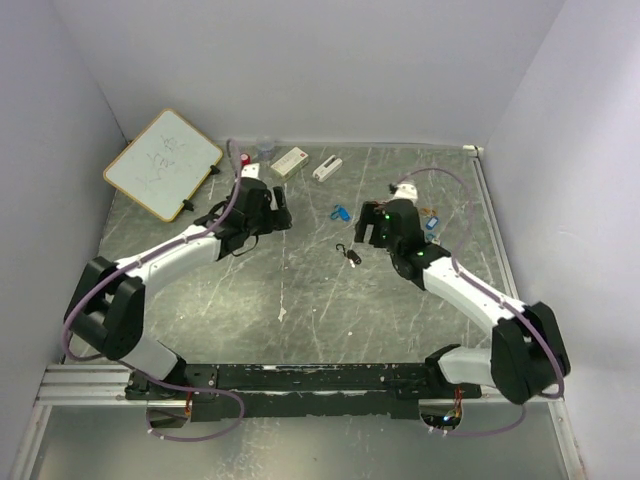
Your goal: Put the keys on the keyring
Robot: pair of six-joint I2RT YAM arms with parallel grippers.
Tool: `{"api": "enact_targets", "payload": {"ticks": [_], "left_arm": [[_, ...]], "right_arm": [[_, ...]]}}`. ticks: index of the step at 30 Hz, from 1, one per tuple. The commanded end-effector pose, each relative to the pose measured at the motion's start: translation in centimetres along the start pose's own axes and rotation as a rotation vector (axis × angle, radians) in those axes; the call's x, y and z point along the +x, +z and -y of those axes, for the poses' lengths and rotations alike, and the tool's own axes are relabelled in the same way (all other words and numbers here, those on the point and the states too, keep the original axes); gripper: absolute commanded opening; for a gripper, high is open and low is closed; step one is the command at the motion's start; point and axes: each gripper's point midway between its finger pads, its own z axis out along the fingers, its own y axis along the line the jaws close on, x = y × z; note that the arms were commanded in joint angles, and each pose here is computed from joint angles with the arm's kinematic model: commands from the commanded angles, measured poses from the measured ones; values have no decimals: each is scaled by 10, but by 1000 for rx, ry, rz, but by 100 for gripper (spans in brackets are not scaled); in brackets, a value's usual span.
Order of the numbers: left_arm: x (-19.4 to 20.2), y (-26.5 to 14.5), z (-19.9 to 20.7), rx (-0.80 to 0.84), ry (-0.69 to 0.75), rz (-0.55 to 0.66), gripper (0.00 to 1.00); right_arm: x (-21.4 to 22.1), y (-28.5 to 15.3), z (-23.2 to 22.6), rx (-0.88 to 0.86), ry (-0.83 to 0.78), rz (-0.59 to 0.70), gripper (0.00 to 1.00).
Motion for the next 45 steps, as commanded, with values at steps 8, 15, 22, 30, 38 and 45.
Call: {"api": "enact_targets", "payload": {"ticks": [8,15,22,30,38,45], "left_arm": [[-41,-30,-45,-121,-59,69,100],[-49,-39,-56,-120,-103,96,100],[-39,-46,-55,-94,-128,78,100],[-13,-59,-58,-51,-177,50,100],[12,-67,-60,11,-211,41,100],[20,-71,-66,21,-223,63,100]], "right_arm": [[-41,-29,89,336,296,225,100],[-34,-28,94,357,299,170,100],[-30,-44,99,393,373,180,100],[-5,-64,71,244,405,166,100],[60,-70,5,-94,377,-46,100],[103,-90,-25,-161,307,-90,100]]}}
